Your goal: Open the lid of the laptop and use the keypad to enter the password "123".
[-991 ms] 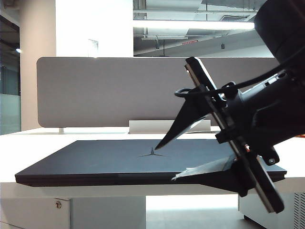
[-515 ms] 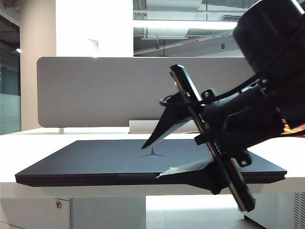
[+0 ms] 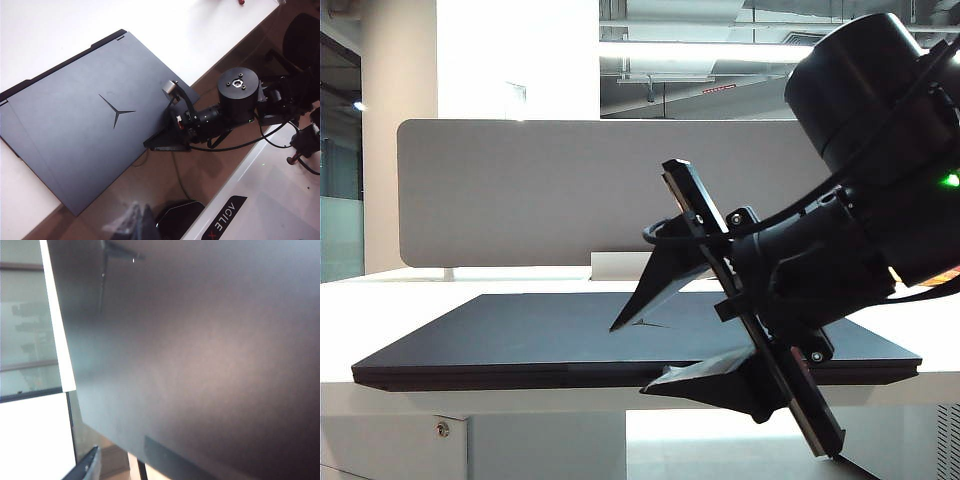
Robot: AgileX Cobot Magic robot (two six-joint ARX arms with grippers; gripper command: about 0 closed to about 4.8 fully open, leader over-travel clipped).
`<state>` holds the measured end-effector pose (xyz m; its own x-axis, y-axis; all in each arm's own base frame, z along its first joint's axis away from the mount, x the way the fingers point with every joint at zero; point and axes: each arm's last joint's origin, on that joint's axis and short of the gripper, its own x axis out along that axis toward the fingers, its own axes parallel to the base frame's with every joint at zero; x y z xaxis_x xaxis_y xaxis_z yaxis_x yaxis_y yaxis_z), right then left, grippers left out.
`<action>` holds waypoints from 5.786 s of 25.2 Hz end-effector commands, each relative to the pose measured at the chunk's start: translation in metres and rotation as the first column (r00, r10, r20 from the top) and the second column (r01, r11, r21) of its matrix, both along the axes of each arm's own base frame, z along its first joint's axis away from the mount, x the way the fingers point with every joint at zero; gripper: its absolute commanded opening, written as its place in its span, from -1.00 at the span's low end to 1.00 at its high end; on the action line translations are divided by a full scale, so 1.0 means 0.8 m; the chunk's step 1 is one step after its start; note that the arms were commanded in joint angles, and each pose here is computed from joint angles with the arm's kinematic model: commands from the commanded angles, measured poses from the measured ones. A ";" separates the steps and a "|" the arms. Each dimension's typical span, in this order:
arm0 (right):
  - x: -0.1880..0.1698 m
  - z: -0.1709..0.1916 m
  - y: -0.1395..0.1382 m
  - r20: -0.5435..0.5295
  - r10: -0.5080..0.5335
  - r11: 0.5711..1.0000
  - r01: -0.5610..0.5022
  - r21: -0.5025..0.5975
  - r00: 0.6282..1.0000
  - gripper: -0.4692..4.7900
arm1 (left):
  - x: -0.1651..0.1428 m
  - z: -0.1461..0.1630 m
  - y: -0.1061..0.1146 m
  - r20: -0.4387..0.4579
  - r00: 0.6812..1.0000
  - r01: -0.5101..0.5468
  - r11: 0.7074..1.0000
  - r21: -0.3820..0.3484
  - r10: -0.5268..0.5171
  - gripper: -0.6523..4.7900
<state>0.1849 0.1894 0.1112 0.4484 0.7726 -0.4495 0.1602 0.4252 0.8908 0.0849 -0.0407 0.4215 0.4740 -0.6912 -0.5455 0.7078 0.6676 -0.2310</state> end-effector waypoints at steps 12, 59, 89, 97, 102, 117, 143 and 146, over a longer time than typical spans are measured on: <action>0.008 0.020 0.006 0.167 -0.032 0.996 0.017 0.087 0.985 -0.47 | 0.000 0.002 0.000 0.007 1.000 0.003 1.000 0.000 -0.003 -0.78; 0.114 0.174 -0.032 0.538 -0.041 0.995 -0.013 0.097 0.842 -0.83 | 0.000 0.000 0.001 -0.005 1.000 -0.014 1.000 0.024 0.014 -0.78; 0.060 0.192 -0.046 0.601 0.401 0.721 0.166 -0.672 0.692 -0.83 | 0.009 -0.004 -0.001 -0.029 0.999 -0.044 0.997 0.060 0.046 -0.78; 0.066 0.199 -0.045 0.638 0.392 0.683 0.255 -0.685 0.663 -0.83 | 0.020 -0.006 -0.004 -0.045 0.998 -0.040 0.997 0.063 0.043 -0.78; 0.086 0.208 -0.033 0.632 0.416 0.668 0.252 -0.700 0.654 -0.83 | 0.020 -0.005 -0.004 -0.039 0.998 -0.041 0.997 0.061 0.043 -0.78; 0.162 0.281 -0.023 0.683 0.407 0.648 0.336 -0.684 0.606 -0.83 | 0.021 -0.005 -0.004 -0.033 0.998 -0.044 0.997 0.058 0.046 -0.78; 0.228 0.260 -0.014 0.530 0.446 0.679 0.114 -0.726 0.721 -0.83 | 0.020 -0.005 -0.004 -0.043 0.998 -0.052 0.997 0.061 0.055 -0.78; 0.215 0.262 -0.020 0.466 0.498 0.641 0.051 -0.766 0.731 -0.83 | 0.020 -0.005 -0.004 -0.043 0.998 -0.052 0.997 0.060 0.054 -0.78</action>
